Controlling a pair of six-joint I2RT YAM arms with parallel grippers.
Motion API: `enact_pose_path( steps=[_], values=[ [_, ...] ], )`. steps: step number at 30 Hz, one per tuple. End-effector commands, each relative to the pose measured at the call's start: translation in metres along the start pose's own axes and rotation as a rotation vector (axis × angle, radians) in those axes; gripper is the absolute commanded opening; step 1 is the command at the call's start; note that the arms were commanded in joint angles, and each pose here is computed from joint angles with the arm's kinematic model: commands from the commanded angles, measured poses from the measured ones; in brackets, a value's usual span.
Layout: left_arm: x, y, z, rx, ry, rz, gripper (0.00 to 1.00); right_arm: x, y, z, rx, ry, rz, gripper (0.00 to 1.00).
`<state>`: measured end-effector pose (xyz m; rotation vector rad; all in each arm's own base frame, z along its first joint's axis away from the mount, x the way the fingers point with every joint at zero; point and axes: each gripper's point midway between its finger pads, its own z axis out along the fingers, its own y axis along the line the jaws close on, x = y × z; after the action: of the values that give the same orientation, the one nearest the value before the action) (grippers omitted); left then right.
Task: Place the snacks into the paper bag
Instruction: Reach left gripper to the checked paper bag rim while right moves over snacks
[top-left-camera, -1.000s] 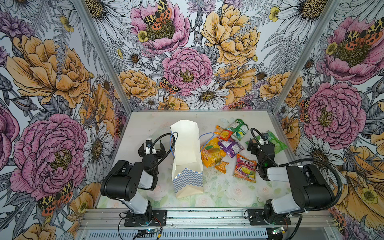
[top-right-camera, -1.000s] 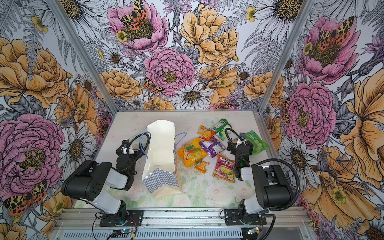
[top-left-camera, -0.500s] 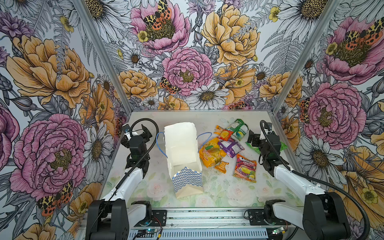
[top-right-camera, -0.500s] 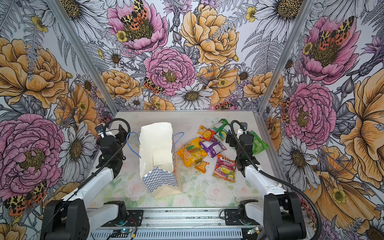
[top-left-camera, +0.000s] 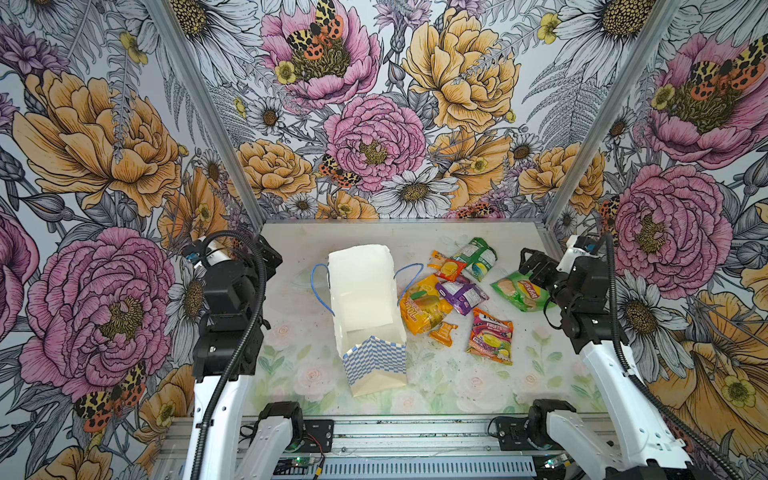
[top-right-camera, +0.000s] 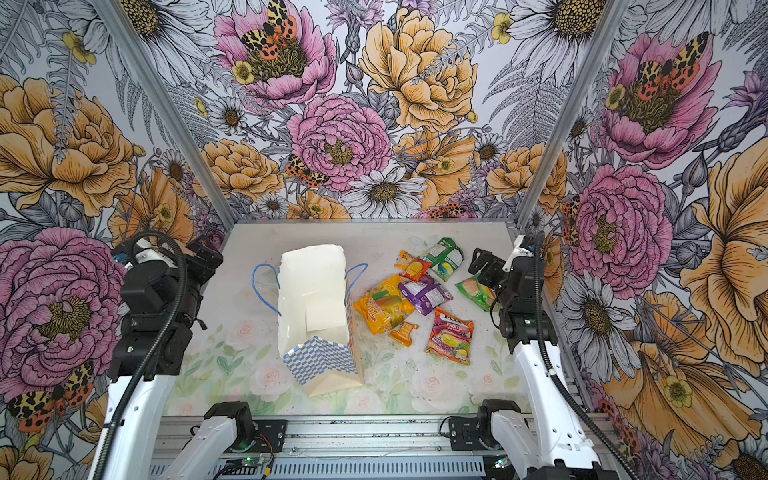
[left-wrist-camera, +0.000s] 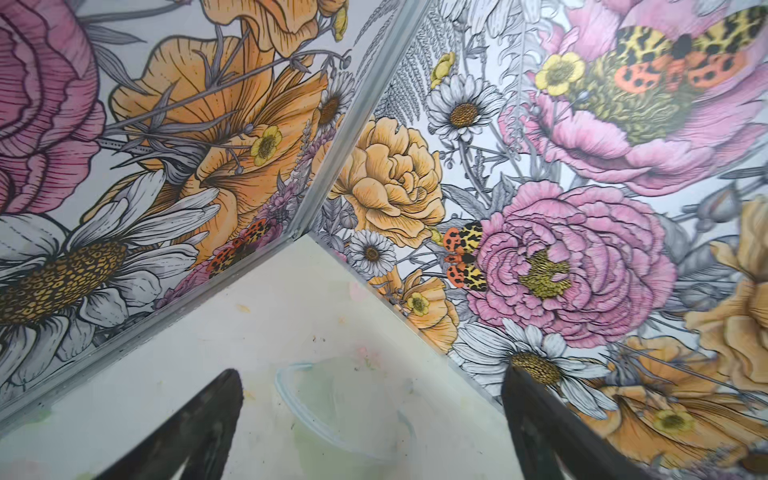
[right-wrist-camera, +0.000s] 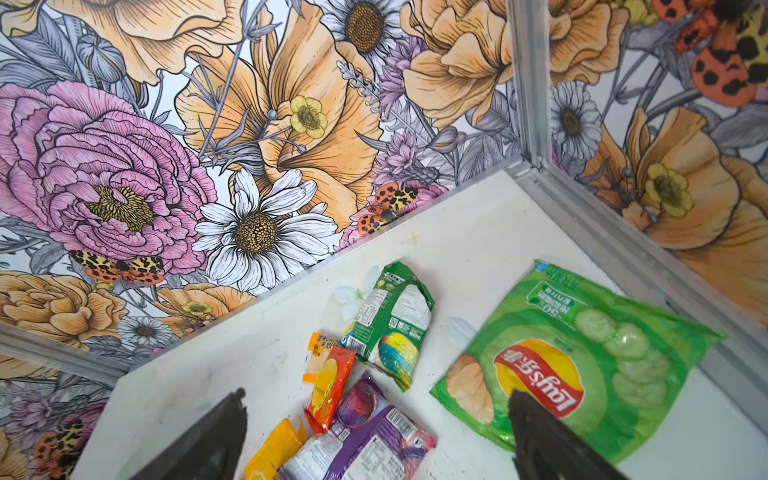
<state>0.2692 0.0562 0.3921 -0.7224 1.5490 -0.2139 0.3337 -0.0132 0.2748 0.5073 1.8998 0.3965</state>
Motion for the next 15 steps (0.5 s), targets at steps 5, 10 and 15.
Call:
enact_pose_path(
  steps=[5,10,15],
  values=[
    [0.034,-0.033,-0.045,0.194,0.338,0.052,0.99,0.019,0.013,-0.027,-0.025,0.205,0.079,0.96],
    [0.027,-0.042,-0.088,0.191,0.425,0.037,0.99,0.015,0.025,-0.055,0.0,0.224,0.035,0.96],
    [0.044,-0.061,-0.127,0.299,0.58,-0.034,0.99,0.014,0.051,-0.076,-0.038,0.254,-0.064,0.96]
  ],
)
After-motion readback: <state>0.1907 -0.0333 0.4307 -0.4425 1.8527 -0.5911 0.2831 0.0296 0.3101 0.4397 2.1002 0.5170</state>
